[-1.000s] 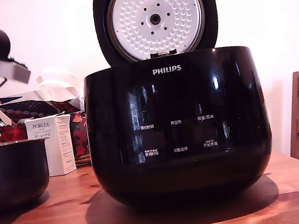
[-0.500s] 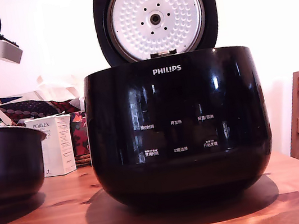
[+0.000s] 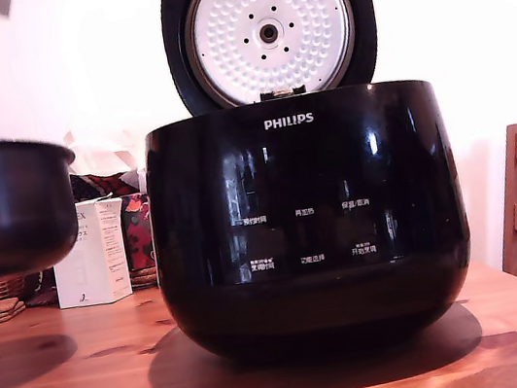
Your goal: Pick up the metallic pot next to the rice cooker
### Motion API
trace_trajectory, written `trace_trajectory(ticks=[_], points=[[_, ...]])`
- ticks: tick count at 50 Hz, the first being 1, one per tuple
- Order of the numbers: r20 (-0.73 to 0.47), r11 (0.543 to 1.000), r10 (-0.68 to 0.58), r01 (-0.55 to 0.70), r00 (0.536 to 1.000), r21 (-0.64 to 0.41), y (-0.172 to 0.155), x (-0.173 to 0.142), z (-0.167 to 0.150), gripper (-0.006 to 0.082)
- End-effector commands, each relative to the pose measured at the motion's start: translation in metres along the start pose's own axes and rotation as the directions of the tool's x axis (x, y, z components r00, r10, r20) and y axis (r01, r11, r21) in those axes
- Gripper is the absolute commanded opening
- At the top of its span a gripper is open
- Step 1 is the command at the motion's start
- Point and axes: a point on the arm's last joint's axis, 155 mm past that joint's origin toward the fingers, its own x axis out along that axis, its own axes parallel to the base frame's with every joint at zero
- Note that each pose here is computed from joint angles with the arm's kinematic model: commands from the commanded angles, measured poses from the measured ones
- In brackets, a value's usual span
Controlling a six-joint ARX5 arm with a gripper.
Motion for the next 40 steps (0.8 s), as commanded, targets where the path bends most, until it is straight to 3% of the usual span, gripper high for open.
trace_trajectory(ticks=[1, 18, 40], points=[[0.01, 0.999, 0.039, -0.039, 0.999, -0.011, -0.002, -0.013, 0.0, -0.0021], [0.023, 0.996, 0.077, -0.075, 0.997, -0.057, -0.018, -0.038, 0.002, -0.0021], [0.038, 0.994, 0.105, -0.105, 0.994, -0.01, -0.024, -0.047, 0.012, -0.0021]])
